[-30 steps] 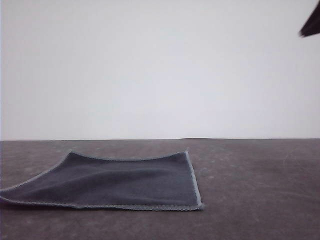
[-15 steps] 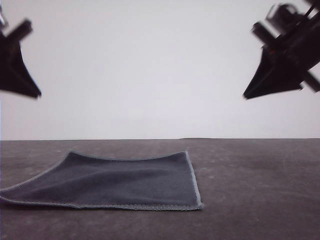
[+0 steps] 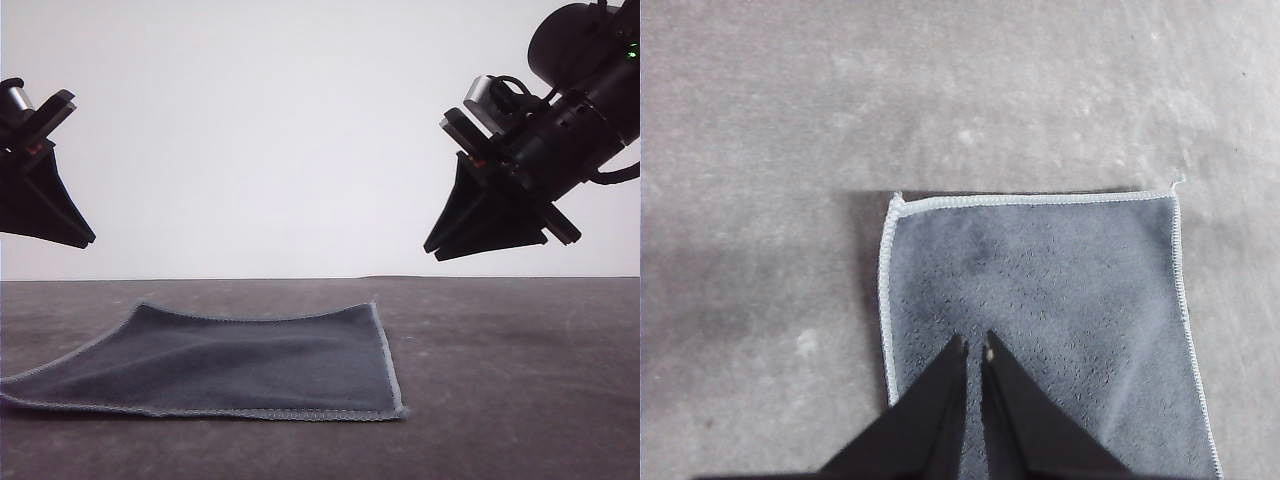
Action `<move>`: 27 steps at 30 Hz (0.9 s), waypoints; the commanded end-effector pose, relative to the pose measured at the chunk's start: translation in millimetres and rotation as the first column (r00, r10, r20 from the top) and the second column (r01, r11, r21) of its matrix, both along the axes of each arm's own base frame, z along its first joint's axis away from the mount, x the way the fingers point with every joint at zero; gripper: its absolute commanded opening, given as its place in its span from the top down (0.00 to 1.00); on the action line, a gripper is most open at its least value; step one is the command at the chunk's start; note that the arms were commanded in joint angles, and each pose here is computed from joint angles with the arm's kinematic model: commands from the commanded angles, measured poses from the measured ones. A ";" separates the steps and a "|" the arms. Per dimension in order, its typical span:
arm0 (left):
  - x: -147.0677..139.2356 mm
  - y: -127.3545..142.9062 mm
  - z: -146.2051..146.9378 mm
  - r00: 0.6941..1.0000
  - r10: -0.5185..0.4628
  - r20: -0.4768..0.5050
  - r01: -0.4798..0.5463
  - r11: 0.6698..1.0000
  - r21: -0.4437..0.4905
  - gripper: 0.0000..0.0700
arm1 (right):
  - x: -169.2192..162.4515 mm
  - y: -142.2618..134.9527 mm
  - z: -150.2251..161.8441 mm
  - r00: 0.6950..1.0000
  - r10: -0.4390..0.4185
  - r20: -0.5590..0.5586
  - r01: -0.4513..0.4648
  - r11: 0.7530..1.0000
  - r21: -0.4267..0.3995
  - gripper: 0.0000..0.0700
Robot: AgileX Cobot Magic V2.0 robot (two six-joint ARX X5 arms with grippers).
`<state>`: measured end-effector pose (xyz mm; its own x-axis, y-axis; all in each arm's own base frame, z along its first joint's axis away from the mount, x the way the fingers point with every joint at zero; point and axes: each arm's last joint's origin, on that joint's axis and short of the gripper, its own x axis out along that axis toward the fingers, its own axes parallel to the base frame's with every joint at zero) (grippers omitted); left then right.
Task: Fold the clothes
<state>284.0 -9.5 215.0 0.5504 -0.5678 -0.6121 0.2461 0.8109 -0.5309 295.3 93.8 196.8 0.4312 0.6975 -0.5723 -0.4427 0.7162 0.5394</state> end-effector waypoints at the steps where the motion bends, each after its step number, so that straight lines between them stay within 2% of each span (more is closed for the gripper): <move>1: 3.2 -0.1 1.5 1.000 -0.012 0.011 0.012 1.000 -0.001 0.95 | 4.3 2.7 1.1 1.000 0.000 0.004 0.000 1.000 0.008 0.67; 3: 3.0 -0.1 1.4 1.000 -0.012 0.008 0.012 1.000 -0.001 0.85 | 4.3 2.7 1.1 1.000 -0.001 0.004 0.001 1.000 0.008 0.52; 5: 2.6 -0.1 1.0 1.000 -0.012 0.002 0.012 1.000 -0.001 0.69 | 4.3 2.7 1.1 1.000 -0.001 0.004 0.001 1.000 0.008 0.36; 7: 2.2 -0.2 0.7 1.000 -0.012 -0.004 0.012 1.000 -0.002 0.57 | 4.3 2.7 1.1 1.000 -0.001 0.004 0.001 1.000 0.008 0.30; 17: 8.3 0.0 -3.7 1.000 -0.004 0.008 0.004 1.000 -0.006 0.56 | 9.6 4.2 1.2 0.999 -0.010 0.037 0.009 0.999 0.034 0.30; 22: 22.6 0.1 -18.1 1.000 0.002 -0.027 -0.003 1.000 -0.030 0.56 | 18.6 7.1 -5.5 0.999 -0.018 0.035 0.015 0.997 0.072 0.30; 27: 45.4 0.4 -32.0 0.998 -0.009 -0.068 0.006 0.999 -0.041 0.56 | 36.4 13.4 -20.5 1.000 0.002 -0.020 0.000 0.995 0.100 0.30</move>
<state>322.0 -9.2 182.4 0.4989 -0.5907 -0.6341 0.2032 0.7911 -0.5770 325.6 103.3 179.4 0.4288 0.7447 -0.5114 -0.4403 0.6666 0.6015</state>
